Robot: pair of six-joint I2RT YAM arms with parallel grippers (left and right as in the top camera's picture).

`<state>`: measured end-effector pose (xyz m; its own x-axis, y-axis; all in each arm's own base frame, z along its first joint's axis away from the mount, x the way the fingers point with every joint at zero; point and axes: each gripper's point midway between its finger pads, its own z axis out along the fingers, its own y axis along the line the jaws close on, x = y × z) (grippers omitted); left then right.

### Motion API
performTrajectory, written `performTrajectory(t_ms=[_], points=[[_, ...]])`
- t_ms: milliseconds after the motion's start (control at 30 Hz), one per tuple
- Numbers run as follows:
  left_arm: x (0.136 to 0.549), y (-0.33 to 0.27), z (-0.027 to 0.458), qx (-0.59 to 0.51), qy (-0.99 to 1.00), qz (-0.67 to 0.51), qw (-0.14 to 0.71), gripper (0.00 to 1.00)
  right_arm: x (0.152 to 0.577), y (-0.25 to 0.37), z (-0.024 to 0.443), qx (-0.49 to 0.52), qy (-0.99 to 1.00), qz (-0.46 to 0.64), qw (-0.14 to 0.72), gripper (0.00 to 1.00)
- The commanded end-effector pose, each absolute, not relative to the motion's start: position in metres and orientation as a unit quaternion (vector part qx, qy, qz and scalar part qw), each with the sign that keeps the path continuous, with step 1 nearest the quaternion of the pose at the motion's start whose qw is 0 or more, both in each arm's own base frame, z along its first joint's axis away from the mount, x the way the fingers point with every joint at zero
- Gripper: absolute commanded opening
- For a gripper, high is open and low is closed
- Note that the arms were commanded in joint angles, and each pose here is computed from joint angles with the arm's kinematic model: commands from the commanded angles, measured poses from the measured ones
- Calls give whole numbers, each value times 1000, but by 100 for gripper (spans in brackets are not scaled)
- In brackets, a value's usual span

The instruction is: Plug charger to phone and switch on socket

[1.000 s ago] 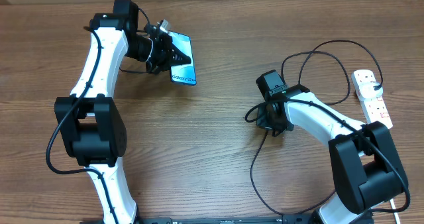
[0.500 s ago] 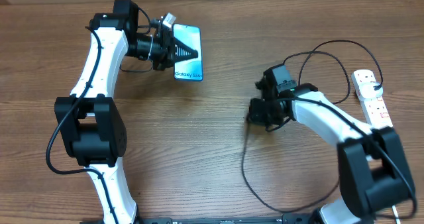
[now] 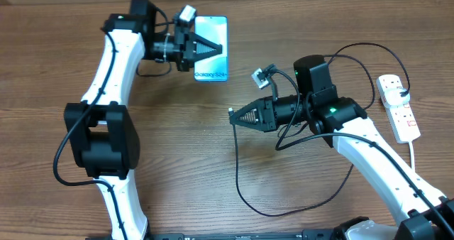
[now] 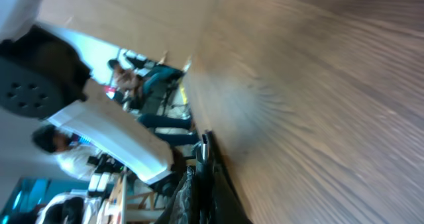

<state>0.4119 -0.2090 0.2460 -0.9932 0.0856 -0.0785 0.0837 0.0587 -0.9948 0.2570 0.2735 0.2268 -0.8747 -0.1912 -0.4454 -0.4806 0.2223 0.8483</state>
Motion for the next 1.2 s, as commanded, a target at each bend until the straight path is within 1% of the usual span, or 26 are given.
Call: performTrajectory(t_ms=[0,400,567,1167], points=[[400,-222,273,-95,-698,710,-9,4,248,283,242,-228,751,610,108,4],[395,-223,272,-71,-700,710,17,4,279,284,242,-161,780,587,144,4],[395,-223,272,-71,-700,710,18,4,285,286,249,-152,776,593,153,4],[386,-238,272,-85,-699,709,31,5,296,284,244,-129,789,577,169,4]])
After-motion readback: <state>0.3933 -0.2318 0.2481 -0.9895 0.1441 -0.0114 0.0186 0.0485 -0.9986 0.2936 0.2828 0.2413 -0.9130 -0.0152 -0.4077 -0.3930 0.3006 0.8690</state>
